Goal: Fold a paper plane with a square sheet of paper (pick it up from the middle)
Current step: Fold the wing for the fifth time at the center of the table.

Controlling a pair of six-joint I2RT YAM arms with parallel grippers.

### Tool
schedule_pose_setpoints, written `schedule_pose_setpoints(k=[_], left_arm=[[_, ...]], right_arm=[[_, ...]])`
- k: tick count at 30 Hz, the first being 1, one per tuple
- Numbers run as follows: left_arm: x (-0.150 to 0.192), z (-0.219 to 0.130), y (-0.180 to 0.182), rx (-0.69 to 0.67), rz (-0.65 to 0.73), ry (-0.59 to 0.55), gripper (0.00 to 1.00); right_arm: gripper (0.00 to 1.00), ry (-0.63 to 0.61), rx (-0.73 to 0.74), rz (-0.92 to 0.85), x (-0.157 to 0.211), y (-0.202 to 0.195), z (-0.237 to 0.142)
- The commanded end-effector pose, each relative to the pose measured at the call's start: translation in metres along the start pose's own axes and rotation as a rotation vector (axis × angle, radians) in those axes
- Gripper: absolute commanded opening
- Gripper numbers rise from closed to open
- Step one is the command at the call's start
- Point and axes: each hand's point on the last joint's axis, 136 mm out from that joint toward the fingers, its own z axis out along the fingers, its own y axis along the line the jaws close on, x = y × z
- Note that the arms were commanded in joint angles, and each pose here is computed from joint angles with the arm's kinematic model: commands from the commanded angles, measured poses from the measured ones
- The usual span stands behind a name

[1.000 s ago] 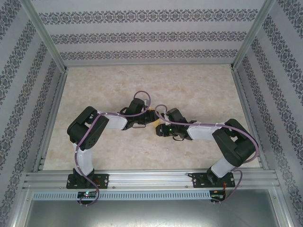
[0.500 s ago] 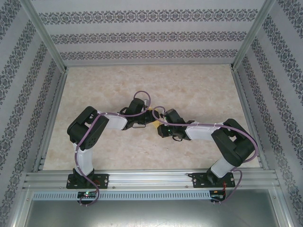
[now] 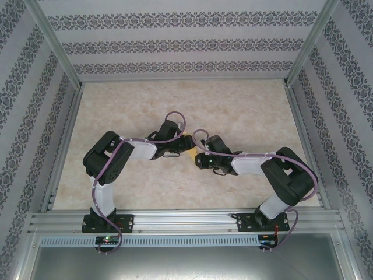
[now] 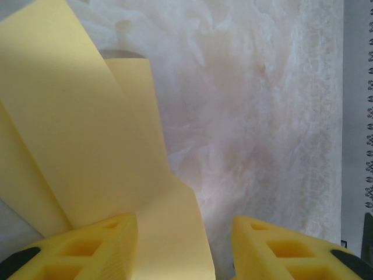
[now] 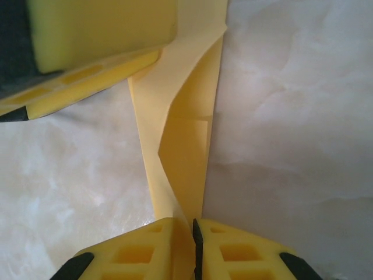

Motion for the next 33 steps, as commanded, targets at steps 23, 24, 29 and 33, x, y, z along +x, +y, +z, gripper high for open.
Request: schedule_pose_setpoints(k=[23, 24, 29, 33], left_arm=[[0.007, 0.001, -0.025, 0.098, 0.036, 0.106, 0.52], [0.008, 0.005, -0.024, 0.105, 0.036, 0.114, 0.52], [0.013, 0.017, -0.011, 0.084, -0.005, 0.135, 0.52], [0.018, 0.017, 0.015, -0.019, -0.062, 0.125, 0.51]], right_arm=[[0.05, 0.094, -0.057, 0.221, 0.036, -0.017, 0.004], [0.05, 0.095, -0.057, 0.221, 0.036, -0.018, 0.004], [0.06, 0.098, -0.056, 0.234, 0.037, -0.019, 0.005], [0.07, 0.096, -0.064, 0.233, 0.035, -0.017, 0.003]])
